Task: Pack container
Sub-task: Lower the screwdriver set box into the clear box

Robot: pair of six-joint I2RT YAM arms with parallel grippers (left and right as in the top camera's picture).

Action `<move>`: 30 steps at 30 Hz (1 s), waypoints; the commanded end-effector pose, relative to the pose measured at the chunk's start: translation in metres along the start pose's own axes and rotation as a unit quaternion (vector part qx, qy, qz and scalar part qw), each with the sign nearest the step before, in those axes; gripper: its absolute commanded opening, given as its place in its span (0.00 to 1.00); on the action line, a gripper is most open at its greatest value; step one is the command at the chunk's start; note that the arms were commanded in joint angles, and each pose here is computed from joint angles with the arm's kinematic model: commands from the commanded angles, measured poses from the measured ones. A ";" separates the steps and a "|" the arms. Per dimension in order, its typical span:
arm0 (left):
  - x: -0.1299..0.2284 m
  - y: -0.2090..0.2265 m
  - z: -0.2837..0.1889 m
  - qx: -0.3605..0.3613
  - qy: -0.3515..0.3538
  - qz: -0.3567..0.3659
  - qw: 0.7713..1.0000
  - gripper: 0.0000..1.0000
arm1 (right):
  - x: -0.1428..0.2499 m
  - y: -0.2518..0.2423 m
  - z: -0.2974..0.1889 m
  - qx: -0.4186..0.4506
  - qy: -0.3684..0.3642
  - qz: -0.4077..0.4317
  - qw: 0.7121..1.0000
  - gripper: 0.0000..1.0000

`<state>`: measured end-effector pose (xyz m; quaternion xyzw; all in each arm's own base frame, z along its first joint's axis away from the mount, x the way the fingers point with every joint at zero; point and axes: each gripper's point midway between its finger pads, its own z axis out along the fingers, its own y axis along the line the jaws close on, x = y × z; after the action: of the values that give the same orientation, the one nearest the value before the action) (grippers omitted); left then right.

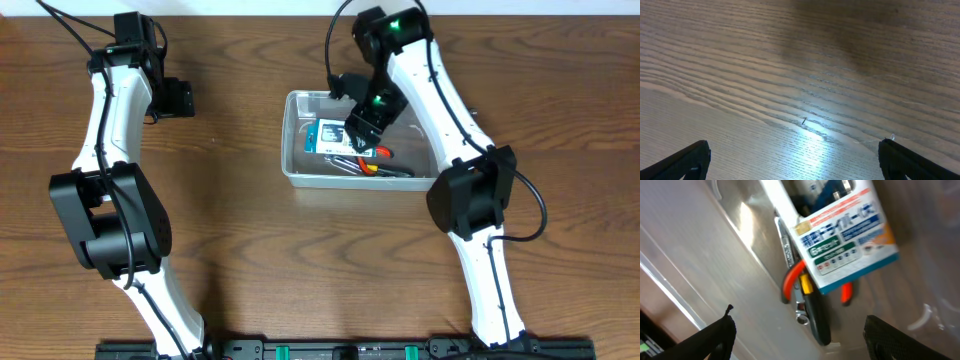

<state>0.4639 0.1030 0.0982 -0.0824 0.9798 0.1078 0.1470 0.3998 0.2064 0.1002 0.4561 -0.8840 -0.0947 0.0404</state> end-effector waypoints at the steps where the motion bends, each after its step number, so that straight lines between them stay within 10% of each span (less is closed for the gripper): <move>1: 0.005 0.001 0.008 -0.008 0.012 0.001 1.000 0.98 | -0.004 0.008 -0.009 0.003 -0.013 -0.022 1.000 0.82; 14: 0.005 0.001 0.008 -0.008 0.012 0.001 1.000 0.98 | -0.010 -0.038 -0.064 0.120 -0.084 0.142 0.979 0.92; 30: 0.005 0.001 0.008 -0.008 0.012 0.001 1.000 0.98 | 0.096 -0.124 -0.143 0.165 -0.140 0.392 0.894 0.99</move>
<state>0.4639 0.1030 0.0982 -0.0824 0.9798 0.1078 0.1470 0.4661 0.0559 0.2084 0.1062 -0.9867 0.0212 -0.1209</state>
